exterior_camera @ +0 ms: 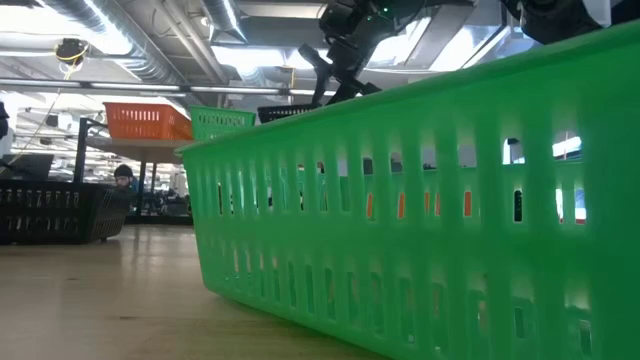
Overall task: Stack baskets on shelf by color
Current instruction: Stack the right black bin on the black bin on the shelf, then stack the bottom orange bin on the orange bin on the shelf
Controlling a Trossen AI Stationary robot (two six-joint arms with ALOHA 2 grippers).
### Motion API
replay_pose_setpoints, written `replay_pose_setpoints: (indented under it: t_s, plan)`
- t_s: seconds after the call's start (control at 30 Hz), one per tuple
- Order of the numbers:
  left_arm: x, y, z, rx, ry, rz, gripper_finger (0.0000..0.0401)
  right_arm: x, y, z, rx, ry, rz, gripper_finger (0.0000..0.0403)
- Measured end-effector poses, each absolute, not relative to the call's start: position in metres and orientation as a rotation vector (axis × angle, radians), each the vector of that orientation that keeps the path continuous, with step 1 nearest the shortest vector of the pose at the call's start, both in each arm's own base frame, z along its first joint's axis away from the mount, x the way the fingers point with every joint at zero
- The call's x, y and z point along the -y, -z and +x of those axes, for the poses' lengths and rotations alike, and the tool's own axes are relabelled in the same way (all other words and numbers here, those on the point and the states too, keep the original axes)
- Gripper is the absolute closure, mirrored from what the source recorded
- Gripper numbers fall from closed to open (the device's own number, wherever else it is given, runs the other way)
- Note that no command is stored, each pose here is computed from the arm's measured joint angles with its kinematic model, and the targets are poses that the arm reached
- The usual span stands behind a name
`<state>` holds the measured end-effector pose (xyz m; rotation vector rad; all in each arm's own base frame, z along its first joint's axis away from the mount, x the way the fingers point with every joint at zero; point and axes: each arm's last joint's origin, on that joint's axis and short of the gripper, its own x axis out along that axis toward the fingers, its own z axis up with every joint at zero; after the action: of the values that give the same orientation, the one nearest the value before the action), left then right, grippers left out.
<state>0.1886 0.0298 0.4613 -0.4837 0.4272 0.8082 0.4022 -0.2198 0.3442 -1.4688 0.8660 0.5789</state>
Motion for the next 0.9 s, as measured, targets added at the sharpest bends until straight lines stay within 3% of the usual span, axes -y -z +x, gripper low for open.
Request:
replay_pose_setpoints:
  t_s: [0.33, 0.5, 0.7, 0.9]
  plan:
    - [-0.03, -0.458, 0.186, -0.47, -0.822, -0.475, 0.0335, 0.211, -0.371, 0.388, -0.881, -0.403, -1.234, 0.0303]
    - [-0.029, -0.453, 0.181, -0.536, -0.846, -0.466, 0.0335, 0.199, -0.405, 0.366, -0.852, -0.249, -1.069, 0.0303]
    - [-0.027, -0.445, 0.173, -0.629, -0.867, -0.553, 0.0335, 0.185, -0.434, 0.337, -0.847, -0.057, -0.711, 0.0303]
    - [-0.023, -0.439, 0.167, -0.767, -0.814, -0.619, 0.0335, 0.18, -0.432, 0.317, -0.954, 0.039, -0.31, 0.0303]
